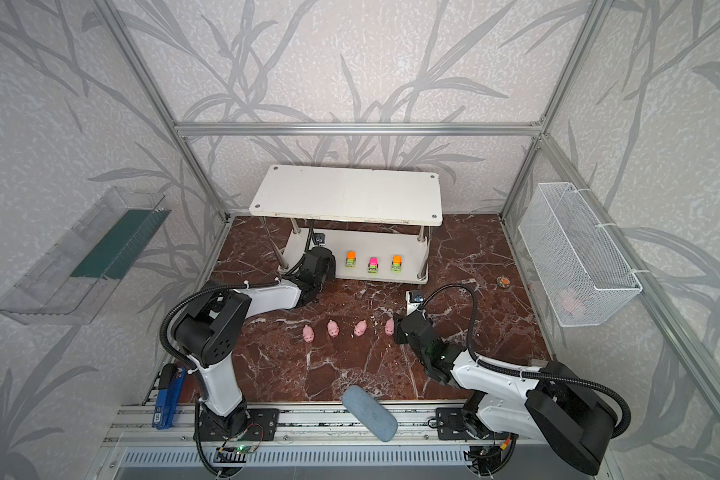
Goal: Place and organize the plastic toys onto the shelf
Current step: 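Move the held truck over the lower shelf beside the orange-topped car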
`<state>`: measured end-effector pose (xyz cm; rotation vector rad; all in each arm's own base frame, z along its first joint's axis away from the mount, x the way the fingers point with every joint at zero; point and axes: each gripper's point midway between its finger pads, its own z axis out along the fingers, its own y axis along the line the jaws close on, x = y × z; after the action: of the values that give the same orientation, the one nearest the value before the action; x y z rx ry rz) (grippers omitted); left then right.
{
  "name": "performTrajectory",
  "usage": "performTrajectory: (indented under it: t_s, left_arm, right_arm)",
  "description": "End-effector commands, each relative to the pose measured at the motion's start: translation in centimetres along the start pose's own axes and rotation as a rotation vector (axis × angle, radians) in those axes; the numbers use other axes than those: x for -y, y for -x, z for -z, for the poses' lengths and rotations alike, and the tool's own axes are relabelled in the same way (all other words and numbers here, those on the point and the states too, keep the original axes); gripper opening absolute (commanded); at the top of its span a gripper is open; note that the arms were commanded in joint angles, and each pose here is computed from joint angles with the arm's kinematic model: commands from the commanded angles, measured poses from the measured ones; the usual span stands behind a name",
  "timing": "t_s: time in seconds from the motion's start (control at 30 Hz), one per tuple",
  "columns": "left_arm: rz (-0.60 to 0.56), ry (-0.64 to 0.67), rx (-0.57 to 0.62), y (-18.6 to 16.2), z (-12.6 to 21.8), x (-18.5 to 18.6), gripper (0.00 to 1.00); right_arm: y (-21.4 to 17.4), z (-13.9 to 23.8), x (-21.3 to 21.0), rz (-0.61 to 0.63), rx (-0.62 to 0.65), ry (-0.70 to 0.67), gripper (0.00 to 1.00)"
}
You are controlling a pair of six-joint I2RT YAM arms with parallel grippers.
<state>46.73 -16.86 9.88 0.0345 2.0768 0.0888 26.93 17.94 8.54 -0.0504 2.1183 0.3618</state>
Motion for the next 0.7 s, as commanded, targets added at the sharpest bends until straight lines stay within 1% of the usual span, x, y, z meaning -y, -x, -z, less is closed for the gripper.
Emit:
performTrajectory:
  t_s: [0.0, 0.1, 0.3, 0.43, 0.5, 0.67]
  left_arm:
    - [0.012, 0.016, 0.035, 1.1, 1.1, -0.9, 0.47]
    - [0.024, 0.008, 0.043, 1.2, 1.8, -1.2, 0.50]
    - [0.052, 0.003, 0.052, 1.1, 3.2, -1.8, 0.52]
    - [0.045, 0.015, 0.049, 0.8, 3.4, -2.2, 0.51]
    - [0.048, 0.007, 0.046, 0.6, 3.6, -2.2, 0.49]
    - [0.052, -0.012, 0.047, 0.2, 3.5, -2.1, 0.48]
  right_arm:
    - [-0.1, -0.2, 0.1, -0.016, 0.008, 0.001, 0.51]
    - [-0.1, -0.3, 0.1, -0.020, 0.007, 0.003, 0.51]
    - [-0.2, -0.4, -0.1, -0.022, 0.004, 0.008, 0.51]
    - [-0.2, -0.4, -0.1, -0.025, 0.004, 0.012, 0.51]
    - [-0.2, -0.4, -0.1, -0.025, 0.005, 0.012, 0.51]
    - [-0.3, -0.3, 0.1, -0.025, 0.006, 0.007, 0.51]
